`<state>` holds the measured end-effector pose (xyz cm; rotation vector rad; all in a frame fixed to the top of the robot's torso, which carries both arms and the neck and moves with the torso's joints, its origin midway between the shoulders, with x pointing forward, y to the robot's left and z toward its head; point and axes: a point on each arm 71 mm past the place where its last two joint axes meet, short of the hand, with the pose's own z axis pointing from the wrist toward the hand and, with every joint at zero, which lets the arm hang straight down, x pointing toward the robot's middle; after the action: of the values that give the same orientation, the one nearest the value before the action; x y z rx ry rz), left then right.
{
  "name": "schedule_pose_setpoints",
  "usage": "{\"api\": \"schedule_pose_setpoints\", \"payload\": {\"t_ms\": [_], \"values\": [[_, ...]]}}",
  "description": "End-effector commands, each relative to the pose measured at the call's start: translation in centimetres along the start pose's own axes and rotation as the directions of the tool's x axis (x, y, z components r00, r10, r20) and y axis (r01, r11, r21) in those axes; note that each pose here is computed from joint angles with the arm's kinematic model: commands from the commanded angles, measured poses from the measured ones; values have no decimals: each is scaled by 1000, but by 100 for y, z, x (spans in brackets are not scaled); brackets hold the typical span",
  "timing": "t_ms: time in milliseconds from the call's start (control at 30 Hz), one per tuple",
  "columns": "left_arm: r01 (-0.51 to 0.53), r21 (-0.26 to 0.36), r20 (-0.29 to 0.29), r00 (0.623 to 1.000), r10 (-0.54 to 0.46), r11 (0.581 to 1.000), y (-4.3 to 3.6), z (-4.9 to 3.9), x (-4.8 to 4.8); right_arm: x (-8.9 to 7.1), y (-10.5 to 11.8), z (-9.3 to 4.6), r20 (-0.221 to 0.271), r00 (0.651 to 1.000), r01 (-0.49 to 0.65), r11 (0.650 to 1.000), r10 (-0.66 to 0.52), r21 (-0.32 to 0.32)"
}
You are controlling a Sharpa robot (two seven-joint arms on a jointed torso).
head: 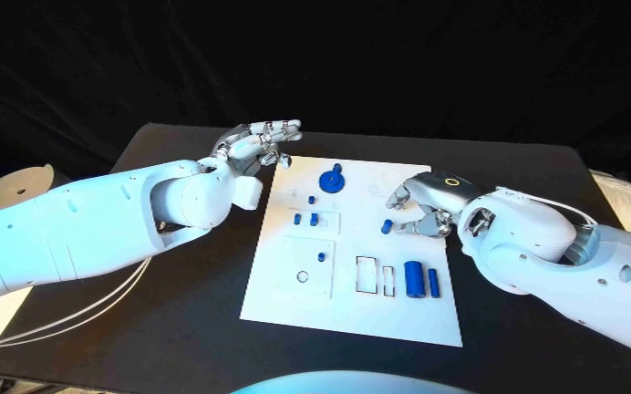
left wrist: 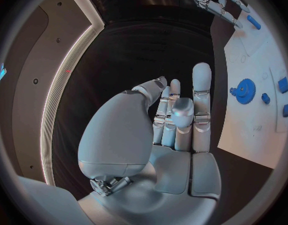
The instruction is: Assemble the parts on the task board
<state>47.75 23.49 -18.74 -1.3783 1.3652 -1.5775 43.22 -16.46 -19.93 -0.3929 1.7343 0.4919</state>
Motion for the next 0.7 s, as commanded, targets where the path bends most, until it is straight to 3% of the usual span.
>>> {"api": "schedule_pose_setpoints", "payload": {"t_ms": [33, 700], "values": [[6, 4, -22, 1000, -6, 1000, -4, 4, 25, 46, 40, 15, -37, 999, 17, 999, -18, -30], [7, 2, -24, 1000, -7, 1000, -2, 4, 29, 157, 129, 94, -73, 997, 0, 997, -6, -74]]}}
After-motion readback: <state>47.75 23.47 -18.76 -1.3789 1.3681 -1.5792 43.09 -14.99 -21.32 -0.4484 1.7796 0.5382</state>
